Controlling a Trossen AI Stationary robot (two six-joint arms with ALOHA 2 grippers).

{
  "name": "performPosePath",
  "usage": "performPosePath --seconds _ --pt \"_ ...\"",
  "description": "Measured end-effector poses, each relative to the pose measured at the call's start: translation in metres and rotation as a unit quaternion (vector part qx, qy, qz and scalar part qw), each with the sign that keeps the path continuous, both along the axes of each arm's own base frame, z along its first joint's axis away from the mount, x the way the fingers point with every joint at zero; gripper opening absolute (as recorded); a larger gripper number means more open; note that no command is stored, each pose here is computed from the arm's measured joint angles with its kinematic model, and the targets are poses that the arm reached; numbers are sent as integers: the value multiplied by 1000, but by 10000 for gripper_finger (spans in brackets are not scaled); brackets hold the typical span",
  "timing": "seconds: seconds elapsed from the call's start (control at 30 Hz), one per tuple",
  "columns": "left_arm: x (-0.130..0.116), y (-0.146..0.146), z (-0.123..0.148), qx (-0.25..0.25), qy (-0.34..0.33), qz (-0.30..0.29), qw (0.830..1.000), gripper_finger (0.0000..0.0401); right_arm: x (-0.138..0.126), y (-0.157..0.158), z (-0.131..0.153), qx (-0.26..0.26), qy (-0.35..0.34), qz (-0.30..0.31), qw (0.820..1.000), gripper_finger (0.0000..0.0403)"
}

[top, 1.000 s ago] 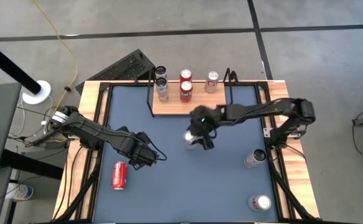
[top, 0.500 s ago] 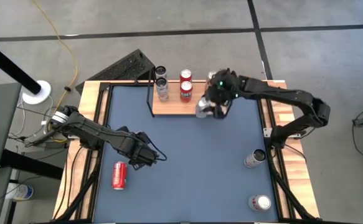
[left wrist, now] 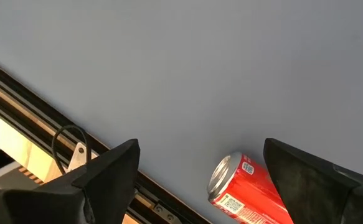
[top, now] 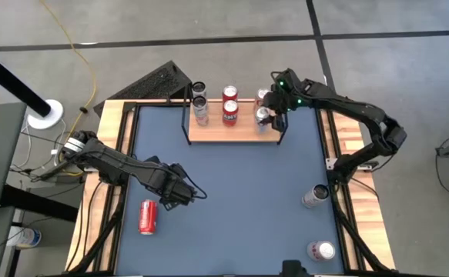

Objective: Place canned beverage on shelf
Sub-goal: Put the left red-silver soda can on the shelf aligned with the other red-silver soda can

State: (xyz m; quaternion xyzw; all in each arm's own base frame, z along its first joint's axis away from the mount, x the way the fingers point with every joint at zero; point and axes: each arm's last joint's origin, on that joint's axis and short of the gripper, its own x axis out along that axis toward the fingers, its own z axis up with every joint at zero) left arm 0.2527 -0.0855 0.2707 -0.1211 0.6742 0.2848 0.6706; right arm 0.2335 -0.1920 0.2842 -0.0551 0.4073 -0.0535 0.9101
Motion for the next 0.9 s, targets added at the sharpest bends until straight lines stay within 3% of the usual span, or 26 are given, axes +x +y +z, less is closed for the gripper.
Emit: performPosePath --seconds 0.6,0.9 --pt "3 5 0 -3 -4 1 1000 330 5 -25 -24 39 -4 -5 999 278" --pt "3 5 0 -3 -4 2 1000 330 3 -23 -20 45 2 -47 998 298"
